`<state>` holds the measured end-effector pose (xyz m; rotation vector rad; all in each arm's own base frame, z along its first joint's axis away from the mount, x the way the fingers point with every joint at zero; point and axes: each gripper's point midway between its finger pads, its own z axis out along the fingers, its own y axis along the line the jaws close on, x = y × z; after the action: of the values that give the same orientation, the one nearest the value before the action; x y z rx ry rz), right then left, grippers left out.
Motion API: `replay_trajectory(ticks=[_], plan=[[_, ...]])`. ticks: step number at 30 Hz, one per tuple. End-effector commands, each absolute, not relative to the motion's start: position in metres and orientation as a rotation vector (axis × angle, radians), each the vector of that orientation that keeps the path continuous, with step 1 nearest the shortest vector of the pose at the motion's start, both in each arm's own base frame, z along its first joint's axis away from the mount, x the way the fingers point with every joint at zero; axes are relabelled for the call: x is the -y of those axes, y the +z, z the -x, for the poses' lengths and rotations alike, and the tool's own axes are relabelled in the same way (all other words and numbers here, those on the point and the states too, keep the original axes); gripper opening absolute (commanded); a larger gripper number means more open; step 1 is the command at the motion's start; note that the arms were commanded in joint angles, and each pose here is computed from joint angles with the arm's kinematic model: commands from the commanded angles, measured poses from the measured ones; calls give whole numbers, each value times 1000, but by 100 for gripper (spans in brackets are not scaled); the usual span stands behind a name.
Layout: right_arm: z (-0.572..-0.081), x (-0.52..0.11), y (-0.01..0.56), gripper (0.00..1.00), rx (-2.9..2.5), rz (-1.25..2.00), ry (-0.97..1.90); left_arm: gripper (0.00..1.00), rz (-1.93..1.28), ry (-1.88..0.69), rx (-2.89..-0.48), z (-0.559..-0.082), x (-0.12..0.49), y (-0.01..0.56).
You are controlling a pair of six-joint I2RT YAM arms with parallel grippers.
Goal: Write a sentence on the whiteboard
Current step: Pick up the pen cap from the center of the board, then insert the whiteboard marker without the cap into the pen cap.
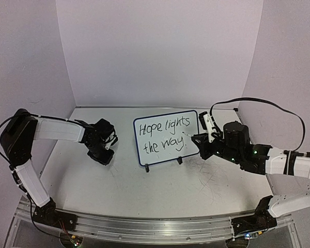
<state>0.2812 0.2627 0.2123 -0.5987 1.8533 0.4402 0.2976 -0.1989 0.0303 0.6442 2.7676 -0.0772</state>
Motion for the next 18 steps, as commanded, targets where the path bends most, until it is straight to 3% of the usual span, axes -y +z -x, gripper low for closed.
replay_trajectory(ticks=[1,5,10,18], plan=[[-284,-279,239,0,-1817,653,483,7,-546,-136,-2480,-317,202,112],[-274,-301,250,0,-1829,745,596,7,-555,-283,-2165,-311,216,185],[-261,-326,271,0,-1870,792,747,5,-674,-538,-1689,-267,246,269],[-227,-379,293,0,-1984,838,1122,0,-1001,-325,-1433,-227,305,276]])
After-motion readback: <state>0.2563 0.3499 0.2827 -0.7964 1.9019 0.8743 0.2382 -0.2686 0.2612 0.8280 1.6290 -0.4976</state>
